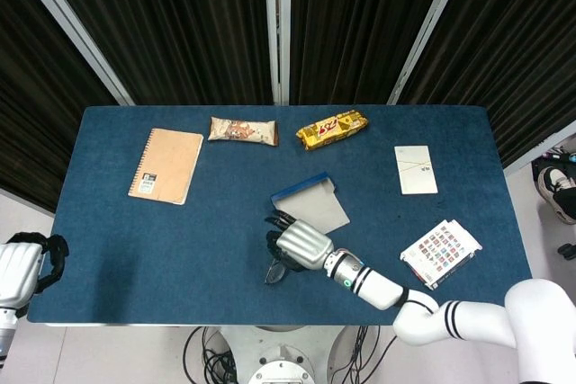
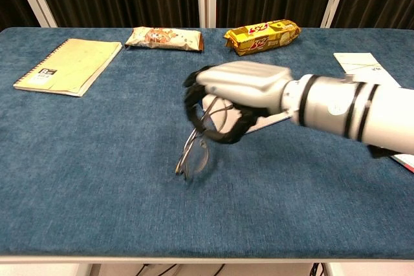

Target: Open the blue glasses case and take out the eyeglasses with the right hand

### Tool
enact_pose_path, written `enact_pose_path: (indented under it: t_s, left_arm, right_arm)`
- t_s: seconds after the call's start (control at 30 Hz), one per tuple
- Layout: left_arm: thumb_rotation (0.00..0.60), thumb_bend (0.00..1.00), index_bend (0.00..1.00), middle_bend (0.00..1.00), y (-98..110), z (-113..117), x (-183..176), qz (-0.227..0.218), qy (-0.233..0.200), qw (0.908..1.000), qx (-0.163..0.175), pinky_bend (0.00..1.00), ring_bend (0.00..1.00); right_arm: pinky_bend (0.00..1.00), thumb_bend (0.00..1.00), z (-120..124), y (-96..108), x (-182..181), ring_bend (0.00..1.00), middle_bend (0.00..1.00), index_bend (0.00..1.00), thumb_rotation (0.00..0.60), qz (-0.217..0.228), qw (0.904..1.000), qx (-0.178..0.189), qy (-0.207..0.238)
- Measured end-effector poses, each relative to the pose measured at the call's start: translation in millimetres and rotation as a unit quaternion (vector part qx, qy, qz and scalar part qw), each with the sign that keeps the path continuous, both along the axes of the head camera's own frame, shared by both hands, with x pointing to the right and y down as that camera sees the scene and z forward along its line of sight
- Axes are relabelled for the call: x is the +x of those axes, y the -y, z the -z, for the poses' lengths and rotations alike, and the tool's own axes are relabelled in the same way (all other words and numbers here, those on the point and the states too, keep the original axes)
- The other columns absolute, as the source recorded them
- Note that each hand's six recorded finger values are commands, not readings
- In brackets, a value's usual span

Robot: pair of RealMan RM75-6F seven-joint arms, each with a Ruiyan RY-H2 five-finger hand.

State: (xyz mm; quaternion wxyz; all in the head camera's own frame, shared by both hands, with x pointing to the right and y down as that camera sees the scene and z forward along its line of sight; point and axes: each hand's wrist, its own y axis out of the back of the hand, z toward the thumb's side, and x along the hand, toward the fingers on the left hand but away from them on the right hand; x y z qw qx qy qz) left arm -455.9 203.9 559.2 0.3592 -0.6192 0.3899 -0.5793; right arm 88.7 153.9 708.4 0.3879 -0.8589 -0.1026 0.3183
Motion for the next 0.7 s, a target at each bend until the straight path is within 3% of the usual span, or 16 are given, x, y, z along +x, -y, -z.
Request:
enact_pose_path:
  t_s: [0.1, 0.2, 0.43, 0.6, 0.7]
  left_arm:
    - [0.6, 0.58, 0.65, 0.65, 0.3, -0.3, -0.4, 0.0, -0.001, 1.0, -0.001, 0.38, 0.46]
    - [0.6, 0.58, 0.65, 0.65, 0.5, -0.1, -0.5, 0.0, -0.002, 1.0, 0.0, 0.38, 0.46]
    - [0.6, 0.58, 0.65, 0.65, 0.2, -0.3, -0.2, -0.001, -0.001, 1.0, 0.0, 0.38, 0.45]
    - [0.6, 0.58, 0.65, 0.65, 0.1, -0.1, 0.2, -0.002, 0.0, 1.0, 0.0, 0.38, 0.46]
    - [0.6, 0.58, 0.65, 0.65, 0.0, -0.2, 0.5, -0.002, 0.001, 1.0, 0.0, 0.38, 0.46]
  right_arm:
    - [0.0, 0.37, -5.2, -6.2, -14.2, 0.0, 0.19, 0.3, 0.6, 0.028, 0.9995, 0.008, -0.008]
    - [0.0, 0.37, -9.1, -10.4, -21.3, 0.0, 0.12, 0.12, 0.6, 0.044, 0.9987, 0.016, -0.021]
    - [0.0, 0.37, 8.0, 7.4, 2.3, 0.0, 0.09, 0.07, 0.6, 0.0, 0.9989, 0.041, -0.023]
    - [0.0, 0.36, 37.3, 29.0, 59.0, 0.0, 0.1, 0.07, 0.6, -0.073, 0.994, 0.076, -0.029]
    - [0.0, 0.31, 55.8, 34.5, 104.7, 0.0, 0.1, 0.06, 0.6, -0.124, 0.9864, 0.099, -0.044]
